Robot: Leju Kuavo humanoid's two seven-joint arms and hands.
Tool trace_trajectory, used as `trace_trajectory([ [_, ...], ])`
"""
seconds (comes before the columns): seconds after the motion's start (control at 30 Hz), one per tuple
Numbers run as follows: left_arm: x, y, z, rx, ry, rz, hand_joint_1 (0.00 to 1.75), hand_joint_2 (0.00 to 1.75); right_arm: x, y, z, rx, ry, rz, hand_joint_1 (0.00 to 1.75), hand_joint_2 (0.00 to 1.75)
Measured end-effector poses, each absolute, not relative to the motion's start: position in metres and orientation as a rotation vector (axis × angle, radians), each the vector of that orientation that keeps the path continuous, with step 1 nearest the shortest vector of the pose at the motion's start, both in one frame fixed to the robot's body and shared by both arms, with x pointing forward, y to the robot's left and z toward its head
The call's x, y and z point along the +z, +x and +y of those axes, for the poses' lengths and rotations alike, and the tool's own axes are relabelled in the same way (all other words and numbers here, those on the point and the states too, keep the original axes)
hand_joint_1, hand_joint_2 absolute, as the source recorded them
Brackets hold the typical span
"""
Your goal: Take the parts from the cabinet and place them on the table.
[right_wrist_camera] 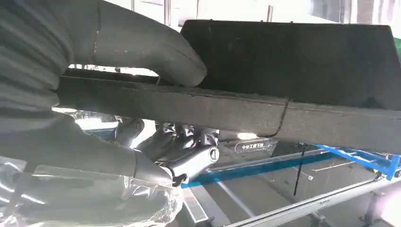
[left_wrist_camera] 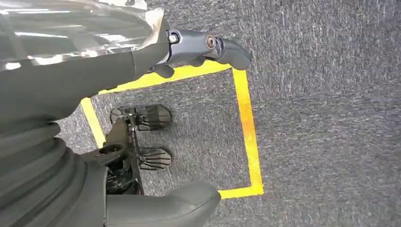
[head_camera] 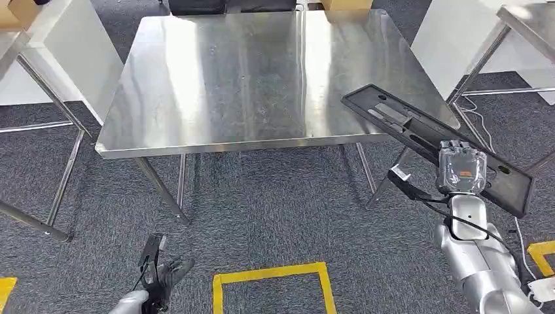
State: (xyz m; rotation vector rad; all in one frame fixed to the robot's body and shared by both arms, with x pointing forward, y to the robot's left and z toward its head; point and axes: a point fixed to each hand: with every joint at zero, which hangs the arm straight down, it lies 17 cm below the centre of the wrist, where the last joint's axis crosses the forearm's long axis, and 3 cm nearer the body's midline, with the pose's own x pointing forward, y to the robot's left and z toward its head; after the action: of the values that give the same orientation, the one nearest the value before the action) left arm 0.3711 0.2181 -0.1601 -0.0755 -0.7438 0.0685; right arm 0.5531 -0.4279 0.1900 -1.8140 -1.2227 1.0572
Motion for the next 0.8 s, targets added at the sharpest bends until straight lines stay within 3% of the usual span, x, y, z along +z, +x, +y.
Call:
trace_trajectory([
  [0.8,-0.159,0.371,0.209,0.06,-0.094,-0.741,0.0,1.75,0.171,0.541,-0.435,1.077,-1.801,-1.187,1.75,1.75],
])
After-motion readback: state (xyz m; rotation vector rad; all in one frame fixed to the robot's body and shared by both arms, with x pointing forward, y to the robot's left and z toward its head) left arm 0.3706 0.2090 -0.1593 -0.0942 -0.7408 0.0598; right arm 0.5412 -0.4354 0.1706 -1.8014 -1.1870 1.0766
